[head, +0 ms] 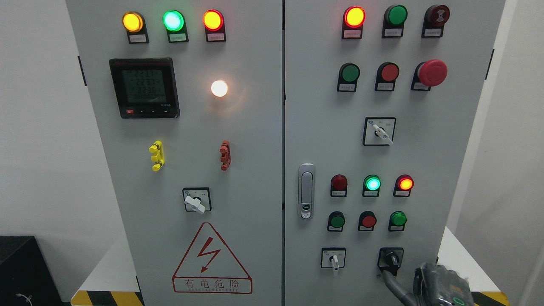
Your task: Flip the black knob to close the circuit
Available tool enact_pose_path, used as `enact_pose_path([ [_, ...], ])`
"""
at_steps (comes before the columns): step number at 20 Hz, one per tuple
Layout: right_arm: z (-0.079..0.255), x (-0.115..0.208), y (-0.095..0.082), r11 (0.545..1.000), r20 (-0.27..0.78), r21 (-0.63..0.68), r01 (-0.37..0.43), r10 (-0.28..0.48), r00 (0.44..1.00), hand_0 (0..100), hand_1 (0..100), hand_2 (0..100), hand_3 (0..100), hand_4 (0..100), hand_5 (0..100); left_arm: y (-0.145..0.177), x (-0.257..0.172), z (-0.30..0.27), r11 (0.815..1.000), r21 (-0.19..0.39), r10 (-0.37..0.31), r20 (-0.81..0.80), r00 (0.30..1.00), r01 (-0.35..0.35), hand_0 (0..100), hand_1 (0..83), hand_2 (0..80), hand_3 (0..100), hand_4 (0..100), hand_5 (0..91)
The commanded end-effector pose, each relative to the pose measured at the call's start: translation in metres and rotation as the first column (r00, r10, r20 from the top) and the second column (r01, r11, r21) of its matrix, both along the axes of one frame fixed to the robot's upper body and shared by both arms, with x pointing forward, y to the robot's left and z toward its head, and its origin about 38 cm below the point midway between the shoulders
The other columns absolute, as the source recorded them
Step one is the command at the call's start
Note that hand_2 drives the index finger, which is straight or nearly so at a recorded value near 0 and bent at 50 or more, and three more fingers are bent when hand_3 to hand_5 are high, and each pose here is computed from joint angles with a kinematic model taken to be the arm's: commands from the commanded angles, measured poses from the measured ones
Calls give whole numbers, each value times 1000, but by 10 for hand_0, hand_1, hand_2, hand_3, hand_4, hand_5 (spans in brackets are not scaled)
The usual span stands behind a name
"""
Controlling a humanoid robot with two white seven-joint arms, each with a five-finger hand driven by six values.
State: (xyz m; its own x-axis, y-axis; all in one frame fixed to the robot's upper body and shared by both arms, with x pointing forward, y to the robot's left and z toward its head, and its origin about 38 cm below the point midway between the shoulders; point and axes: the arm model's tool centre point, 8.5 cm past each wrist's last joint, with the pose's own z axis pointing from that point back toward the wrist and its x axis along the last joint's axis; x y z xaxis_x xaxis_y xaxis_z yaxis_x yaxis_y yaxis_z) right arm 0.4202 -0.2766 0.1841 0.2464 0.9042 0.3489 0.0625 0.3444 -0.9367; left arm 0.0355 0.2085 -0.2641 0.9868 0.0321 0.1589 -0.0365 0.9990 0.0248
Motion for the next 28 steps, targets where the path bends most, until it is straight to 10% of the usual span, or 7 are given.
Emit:
enact_pose_path([
  [1,0,0,12,999,4,-5,-33,33,999,0,42,873,1000,913,894,0,-14,-1,1000,0,2,-21,1000,-2,120,556,0,0,0,0],
  [16,-1,-48,12,948,121,294,-119,87,989,0,39,691,981,836,786,0,-14,-1,1000,0,2,-21,1000,-2,120,556,0,0,0,0],
  [23,-7,-83,5,777,239,590,-218,90,967,0,54,443,730,595,418,0,-14,-1,1000,0,2,-21,1000,-2,120,556,0,0,0,0],
  [28,-18,-110,9,535,384,757,-374,98,918,0,52,184,294,231,118,0,-14,-1,1000,0,2,-21,1000,-2,120,556,0,0,0,0],
])
